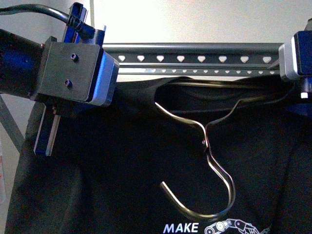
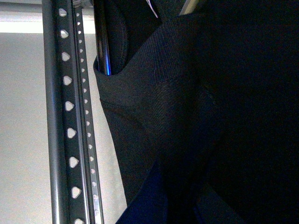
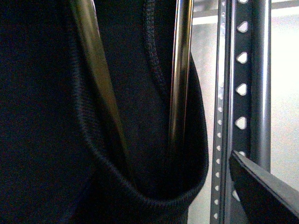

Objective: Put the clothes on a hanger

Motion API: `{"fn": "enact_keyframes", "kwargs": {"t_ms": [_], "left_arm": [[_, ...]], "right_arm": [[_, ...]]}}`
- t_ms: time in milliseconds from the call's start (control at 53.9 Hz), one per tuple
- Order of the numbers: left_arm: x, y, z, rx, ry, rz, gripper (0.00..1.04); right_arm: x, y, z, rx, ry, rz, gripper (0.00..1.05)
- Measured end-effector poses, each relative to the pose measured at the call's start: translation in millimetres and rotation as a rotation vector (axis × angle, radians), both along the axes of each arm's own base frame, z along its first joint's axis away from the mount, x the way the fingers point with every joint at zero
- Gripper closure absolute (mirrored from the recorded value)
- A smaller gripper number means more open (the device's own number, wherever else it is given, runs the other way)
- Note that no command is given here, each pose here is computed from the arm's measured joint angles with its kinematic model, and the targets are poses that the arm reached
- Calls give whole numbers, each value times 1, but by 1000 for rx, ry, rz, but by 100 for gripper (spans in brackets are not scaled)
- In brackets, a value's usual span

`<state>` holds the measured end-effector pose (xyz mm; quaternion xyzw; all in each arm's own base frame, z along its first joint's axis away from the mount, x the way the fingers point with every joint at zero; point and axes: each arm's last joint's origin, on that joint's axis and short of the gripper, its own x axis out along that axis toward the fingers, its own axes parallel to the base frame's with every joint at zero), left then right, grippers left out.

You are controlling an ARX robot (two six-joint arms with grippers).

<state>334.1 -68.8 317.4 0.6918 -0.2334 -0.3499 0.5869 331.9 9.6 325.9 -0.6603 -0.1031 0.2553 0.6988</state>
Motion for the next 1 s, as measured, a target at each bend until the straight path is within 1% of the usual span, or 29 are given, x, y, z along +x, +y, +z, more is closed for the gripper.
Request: {"fn": "enact_keyframes", "kwargs": {"t_ms": [56, 93, 204, 223, 297, 390, 483, 520, 594, 668, 705, 798, 928, 1002], "left_arm": [[0, 1, 0, 0, 0, 2, 100], [0, 1, 0, 0, 0, 3, 100], [0, 1, 0, 0, 0, 7, 100], [0, 1, 0, 0, 0, 8, 100], [0, 1, 1, -1, 1, 7, 100], [0, 1, 1, -11, 8, 8, 100], [0, 1, 1, -22, 20, 10, 100], [0, 1, 1, -23, 22, 10, 100], [0, 1, 1, -17, 13, 4, 87], [0, 1, 2, -15, 9, 3, 80], [0, 0, 2, -14, 4, -3, 74], [-1, 1, 4, -13, -7, -5, 58], [0, 1, 5, -13, -9, -4, 44], [-1, 1, 5, -13, -9, -5, 33]], "right_arm": [[2, 2, 1, 16, 0, -1, 46], [3, 4, 1, 29, 2, -4, 53], [3, 5, 1, 48, 2, -8, 65], [3, 5, 2, 53, 1, -9, 69], [4, 5, 3, 64, -5, -11, 75], [4, 4, 2, 80, -10, -15, 89], [3, 0, -4, 100, 9, -17, 98], [2, -2, -6, 119, 26, -18, 99], [-1, -7, -12, 144, 54, -13, 100], [-3, -11, -15, 151, 67, -24, 100], [-5, -15, -18, 163, 83, -35, 100], [-12, -29, -26, 206, 137, -84, 100], [-20, -43, -33, 249, 195, -147, 100], [-26, -55, -39, 286, 256, -204, 100]]}}
